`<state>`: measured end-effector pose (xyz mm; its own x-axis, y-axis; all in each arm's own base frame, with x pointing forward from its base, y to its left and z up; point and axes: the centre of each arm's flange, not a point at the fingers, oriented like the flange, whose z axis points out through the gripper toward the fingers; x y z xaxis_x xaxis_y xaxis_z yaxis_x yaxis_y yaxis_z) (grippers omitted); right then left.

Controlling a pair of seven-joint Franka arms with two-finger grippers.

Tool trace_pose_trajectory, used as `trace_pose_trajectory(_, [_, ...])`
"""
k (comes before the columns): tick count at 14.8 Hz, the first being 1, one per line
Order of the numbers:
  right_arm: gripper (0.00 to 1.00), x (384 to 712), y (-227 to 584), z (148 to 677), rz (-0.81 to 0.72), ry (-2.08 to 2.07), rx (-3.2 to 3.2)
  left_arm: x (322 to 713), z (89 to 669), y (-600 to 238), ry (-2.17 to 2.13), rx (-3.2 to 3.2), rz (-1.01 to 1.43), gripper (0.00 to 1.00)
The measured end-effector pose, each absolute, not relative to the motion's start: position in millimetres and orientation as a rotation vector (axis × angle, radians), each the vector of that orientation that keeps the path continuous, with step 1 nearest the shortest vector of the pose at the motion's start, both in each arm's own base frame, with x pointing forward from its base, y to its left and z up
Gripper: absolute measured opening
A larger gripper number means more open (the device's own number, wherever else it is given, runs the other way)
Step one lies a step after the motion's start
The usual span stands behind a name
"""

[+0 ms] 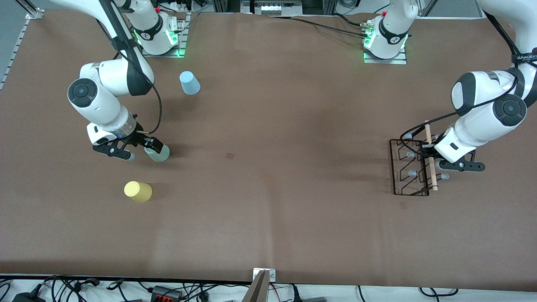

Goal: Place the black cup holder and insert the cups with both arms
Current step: 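Carry the rack to mid-table with the left gripper while the right gripper reaches, then lower the rack with the left gripper while the right gripper grasps the cup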

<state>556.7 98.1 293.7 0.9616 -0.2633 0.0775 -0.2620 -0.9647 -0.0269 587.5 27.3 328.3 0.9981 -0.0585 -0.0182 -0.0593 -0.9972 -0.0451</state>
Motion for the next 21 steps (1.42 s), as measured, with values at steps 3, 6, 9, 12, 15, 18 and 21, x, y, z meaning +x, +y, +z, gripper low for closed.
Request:
trace_pose_trajectory(3, [1.0,548.8,95.8,279.8,-0.113,0.415,-3.099,588.8,329.8,28.3,0.088,-3.094,0.018,0.16])
trace_pose_trajectory(6, [1.0,541.0,94.0,270.8,-0.086,0.415,-3.105,599.7,352.2,27.1,0.083,-3.093,0.011,0.16])
trace_pose_trajectory(9, [1.0,533.7,89.5,261.9,-0.071,0.403,-3.111,611.0,400.5,-9.4,0.106,-3.102,0.086,0.16])
trace_pose_trajectory(12, [1.0,532.8,84.3,259.8,-0.083,0.402,-3.11,605.3,428.8,-111.2,0.073,-3.128,0.093,0.16])
trace_pose_trajectory(15, [1.0,532.9,81.4,257.4,-0.097,0.407,-3.107,577.1,437.4,-224.4,0.199,-3.162,0.085,0.16])
trace_pose_trajectory(18, [1.0,529.7,80.6,245.6,-0.07,0.405,-3.114,556.8,432.8,-308.0,0.254,-3.199,0.109,0.16])
trace_pose_trajectory(21, [1.0,528.5,80.7,236.5,-0.052,0.402,-3.119,539.0,412.3,-384.2,0.183,-3.233,0.163,0.16])
